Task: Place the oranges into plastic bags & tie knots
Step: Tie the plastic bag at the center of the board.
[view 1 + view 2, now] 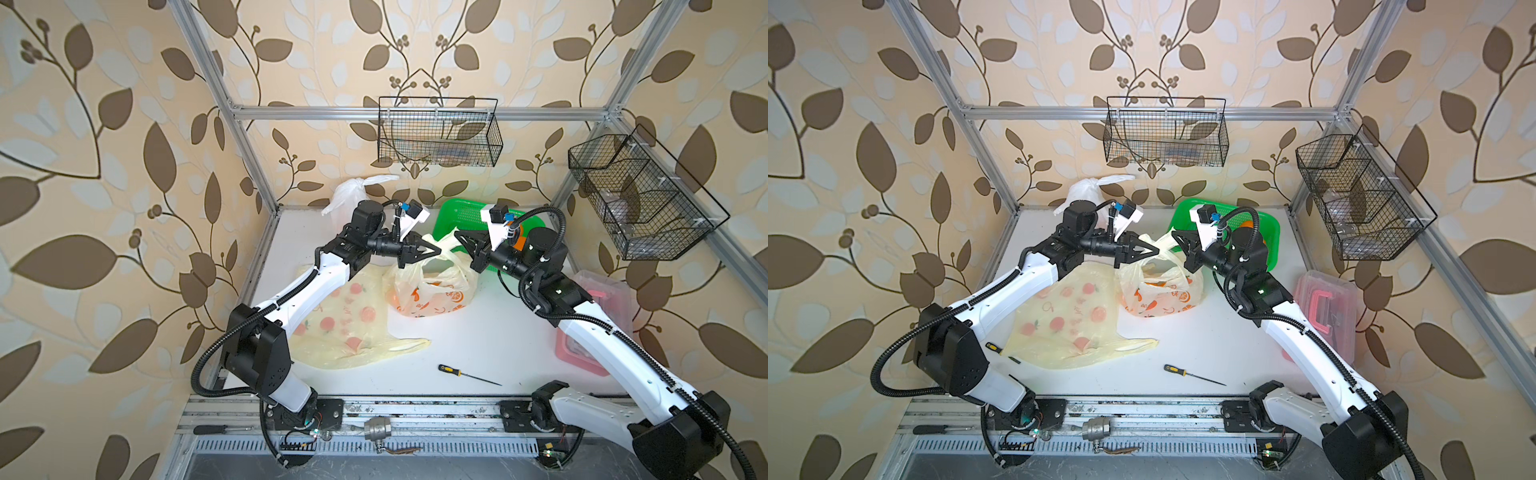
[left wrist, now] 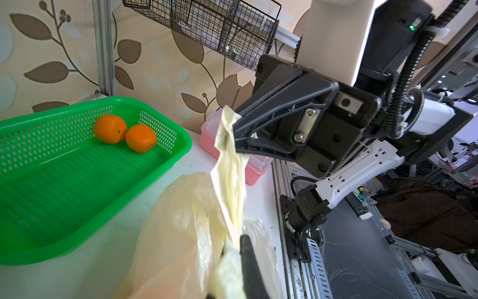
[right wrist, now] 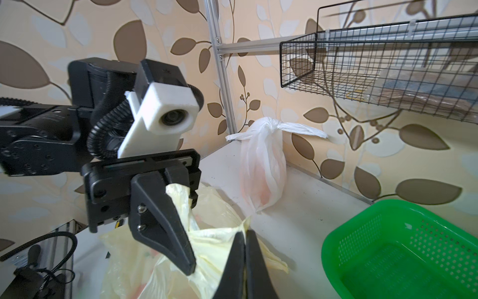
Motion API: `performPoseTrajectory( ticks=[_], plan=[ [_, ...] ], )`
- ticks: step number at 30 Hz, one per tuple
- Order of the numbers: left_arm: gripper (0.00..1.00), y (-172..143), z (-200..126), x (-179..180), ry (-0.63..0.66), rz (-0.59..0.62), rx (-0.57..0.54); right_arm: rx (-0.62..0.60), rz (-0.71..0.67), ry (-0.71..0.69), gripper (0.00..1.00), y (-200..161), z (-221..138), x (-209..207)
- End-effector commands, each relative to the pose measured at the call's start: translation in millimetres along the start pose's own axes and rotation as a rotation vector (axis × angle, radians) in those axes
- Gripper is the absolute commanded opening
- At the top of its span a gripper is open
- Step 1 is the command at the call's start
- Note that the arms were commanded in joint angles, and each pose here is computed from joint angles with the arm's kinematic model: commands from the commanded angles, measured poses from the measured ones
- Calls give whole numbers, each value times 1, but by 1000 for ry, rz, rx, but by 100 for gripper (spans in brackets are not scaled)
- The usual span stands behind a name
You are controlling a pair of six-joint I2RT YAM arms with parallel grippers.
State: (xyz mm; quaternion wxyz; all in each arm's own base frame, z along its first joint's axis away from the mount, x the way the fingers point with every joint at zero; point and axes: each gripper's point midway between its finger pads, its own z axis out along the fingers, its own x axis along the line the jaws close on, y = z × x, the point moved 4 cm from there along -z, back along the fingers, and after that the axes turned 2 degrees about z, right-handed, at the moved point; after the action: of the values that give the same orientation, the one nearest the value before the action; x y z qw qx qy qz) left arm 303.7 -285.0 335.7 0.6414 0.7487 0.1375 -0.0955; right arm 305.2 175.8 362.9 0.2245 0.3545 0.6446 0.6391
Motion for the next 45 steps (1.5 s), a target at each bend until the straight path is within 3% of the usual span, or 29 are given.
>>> performPoseTrajectory(
  ticks=[1,6,11,14,19,24,31,45],
  plan=[
    [0,9,-7,2,54,-2,-17,-6,-83,-186,39,1,-14,-22],
    [0,11,-8,10,119,-86,-35,-15,-362,-151,77,-6,-30,0],
    [0,21,-9,10,122,-145,-80,100,-647,-85,88,-23,-23,29],
    [0,23,-8,10,115,-163,-93,135,-802,-93,89,-31,-13,41],
    [0,24,-8,9,100,-170,-91,138,-910,-136,83,-27,4,42],
    [0,23,-8,9,98,-172,-84,84,-953,-152,77,-17,5,45],
    [0,25,-7,4,64,-167,-74,148,-1012,-163,74,-23,20,39],
    [0,21,-6,-3,6,-152,-53,135,-1018,-167,65,-22,46,39]
  ],
)
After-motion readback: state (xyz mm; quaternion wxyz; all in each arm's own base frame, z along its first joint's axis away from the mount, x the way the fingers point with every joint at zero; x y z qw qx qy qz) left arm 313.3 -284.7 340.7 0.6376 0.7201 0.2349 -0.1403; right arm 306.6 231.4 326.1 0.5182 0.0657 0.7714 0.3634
